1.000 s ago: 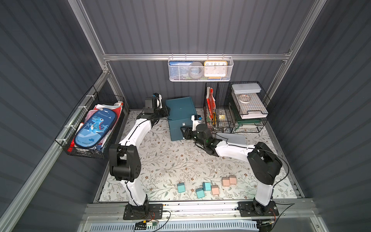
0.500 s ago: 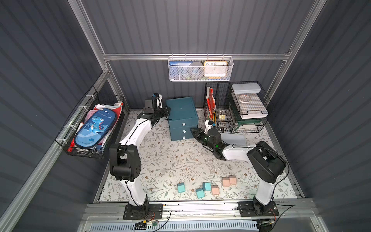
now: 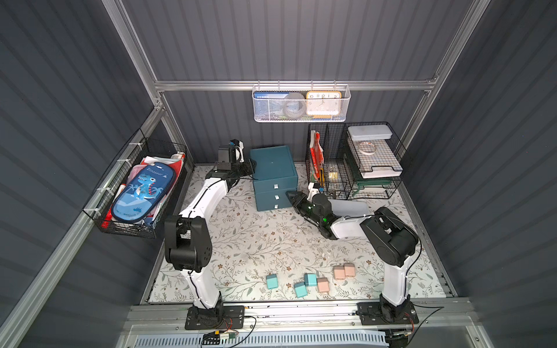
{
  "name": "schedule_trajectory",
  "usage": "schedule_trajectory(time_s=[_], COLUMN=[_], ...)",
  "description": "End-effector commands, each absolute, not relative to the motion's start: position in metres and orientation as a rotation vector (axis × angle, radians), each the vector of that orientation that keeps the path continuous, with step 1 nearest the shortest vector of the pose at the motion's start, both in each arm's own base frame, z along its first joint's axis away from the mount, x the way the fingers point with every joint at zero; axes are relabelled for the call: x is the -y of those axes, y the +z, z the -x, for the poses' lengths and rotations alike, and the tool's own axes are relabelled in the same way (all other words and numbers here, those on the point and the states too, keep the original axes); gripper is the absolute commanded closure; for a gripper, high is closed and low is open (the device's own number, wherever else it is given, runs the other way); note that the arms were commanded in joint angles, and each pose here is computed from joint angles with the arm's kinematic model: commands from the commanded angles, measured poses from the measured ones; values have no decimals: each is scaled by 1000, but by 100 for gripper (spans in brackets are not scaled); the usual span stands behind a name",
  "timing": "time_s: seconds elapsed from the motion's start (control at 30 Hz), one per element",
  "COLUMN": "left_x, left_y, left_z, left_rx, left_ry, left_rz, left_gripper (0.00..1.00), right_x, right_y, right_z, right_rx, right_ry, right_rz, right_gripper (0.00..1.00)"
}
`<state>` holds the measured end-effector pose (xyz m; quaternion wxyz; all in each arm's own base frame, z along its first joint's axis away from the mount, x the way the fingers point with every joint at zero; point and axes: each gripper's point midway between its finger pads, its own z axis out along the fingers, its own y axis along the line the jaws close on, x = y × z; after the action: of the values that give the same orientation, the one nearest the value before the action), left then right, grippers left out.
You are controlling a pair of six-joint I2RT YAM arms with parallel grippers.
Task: Place the plugs into the drawer by color
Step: Open the drawer in the storage box.
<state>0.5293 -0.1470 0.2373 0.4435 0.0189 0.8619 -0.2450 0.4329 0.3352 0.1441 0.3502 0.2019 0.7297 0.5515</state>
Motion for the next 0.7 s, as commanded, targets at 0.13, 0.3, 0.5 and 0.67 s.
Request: schedule_trajectory(time_s=[0.13,0.3,0.5,0.67], left_x=[166,166,169,172], left_y=[160,159,158,161], left_z=[-498,-499,-497,-495], left_rx=[-2391,-2390,-2391,-2391], left_ry=[-670,-672,-671,-674], left_rz=[-78,-74,-77,-88], left_gripper=[69,69,69,69], right_x=[-353,-365,-377,-384], right_y=[139,139,143,140], right_z=[-435,-431,-433,-436], right_rx=[-1904,-1895,-1849,-1852], right_ry=[1517,1559,1642,1646], right_rz=[-503,-506,-549,-562], right_gripper=[54,54,54,54])
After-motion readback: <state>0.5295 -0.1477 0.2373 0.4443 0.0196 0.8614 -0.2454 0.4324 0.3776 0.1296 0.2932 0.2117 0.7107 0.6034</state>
